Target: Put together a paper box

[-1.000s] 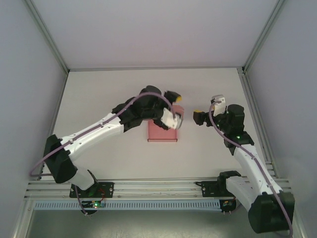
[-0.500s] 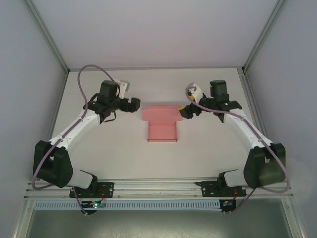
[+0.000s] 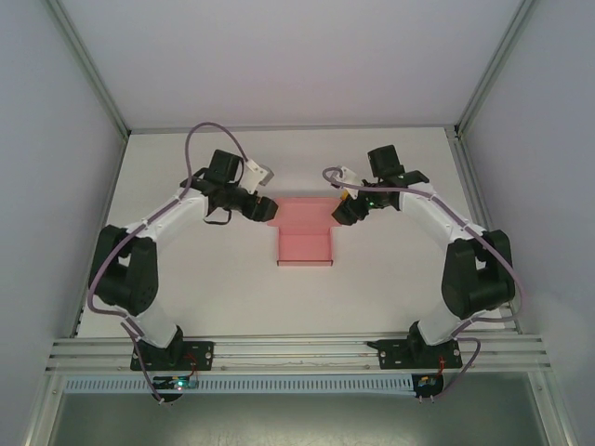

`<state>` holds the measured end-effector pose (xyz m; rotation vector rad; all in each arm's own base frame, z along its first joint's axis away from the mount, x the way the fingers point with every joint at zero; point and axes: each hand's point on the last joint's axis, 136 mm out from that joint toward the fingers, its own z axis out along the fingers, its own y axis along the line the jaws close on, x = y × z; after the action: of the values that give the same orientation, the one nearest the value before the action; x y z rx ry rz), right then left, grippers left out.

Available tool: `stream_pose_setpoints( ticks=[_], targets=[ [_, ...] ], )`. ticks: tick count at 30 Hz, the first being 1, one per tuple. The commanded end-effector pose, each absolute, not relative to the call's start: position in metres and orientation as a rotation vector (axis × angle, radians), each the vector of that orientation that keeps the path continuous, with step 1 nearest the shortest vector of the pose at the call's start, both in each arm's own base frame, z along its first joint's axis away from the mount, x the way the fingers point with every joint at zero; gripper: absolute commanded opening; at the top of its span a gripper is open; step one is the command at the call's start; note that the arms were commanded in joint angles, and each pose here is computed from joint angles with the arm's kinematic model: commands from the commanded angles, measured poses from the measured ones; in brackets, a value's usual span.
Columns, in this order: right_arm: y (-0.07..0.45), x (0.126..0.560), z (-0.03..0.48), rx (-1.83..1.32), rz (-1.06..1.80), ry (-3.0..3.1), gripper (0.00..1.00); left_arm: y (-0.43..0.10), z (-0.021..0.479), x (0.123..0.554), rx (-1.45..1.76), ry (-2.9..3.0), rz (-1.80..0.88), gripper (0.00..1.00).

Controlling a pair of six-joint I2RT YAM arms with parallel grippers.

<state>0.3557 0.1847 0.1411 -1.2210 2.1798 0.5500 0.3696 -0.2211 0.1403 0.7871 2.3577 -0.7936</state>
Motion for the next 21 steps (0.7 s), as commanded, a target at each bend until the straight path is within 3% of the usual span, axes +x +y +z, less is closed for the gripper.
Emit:
stream_pose_setpoints(
  ticks=[1,3,7,12,18,21],
  targets=[
    [0.190,0.354,0.140,-1.244,0.576,2.201,0.40,-0.233,0.145,0.358,0.908,2.339,-0.826,0.54],
    [0.193,0.351,0.140,-1.260,0.583,2.198,0.22,-0.234,0.142,0.361,0.908,2.354,-0.804,0.45],
    [0.193,0.348,0.139,-1.263,0.562,2.208,0.02,-0.238,0.141,0.362,0.901,2.367,-0.798,0.25],
    [0.195,0.357,0.147,-1.165,0.496,2.218,0.00,-0.248,0.147,0.366,0.849,2.409,-0.715,0.00],
    [0.193,0.397,0.176,-0.758,0.239,2.215,0.00,-0.249,0.167,0.394,0.550,2.420,-0.504,0.00],
    [0.202,0.406,0.188,-0.548,0.263,2.180,0.00,-0.254,0.170,0.408,0.347,2.396,-0.521,0.00]
  ],
)
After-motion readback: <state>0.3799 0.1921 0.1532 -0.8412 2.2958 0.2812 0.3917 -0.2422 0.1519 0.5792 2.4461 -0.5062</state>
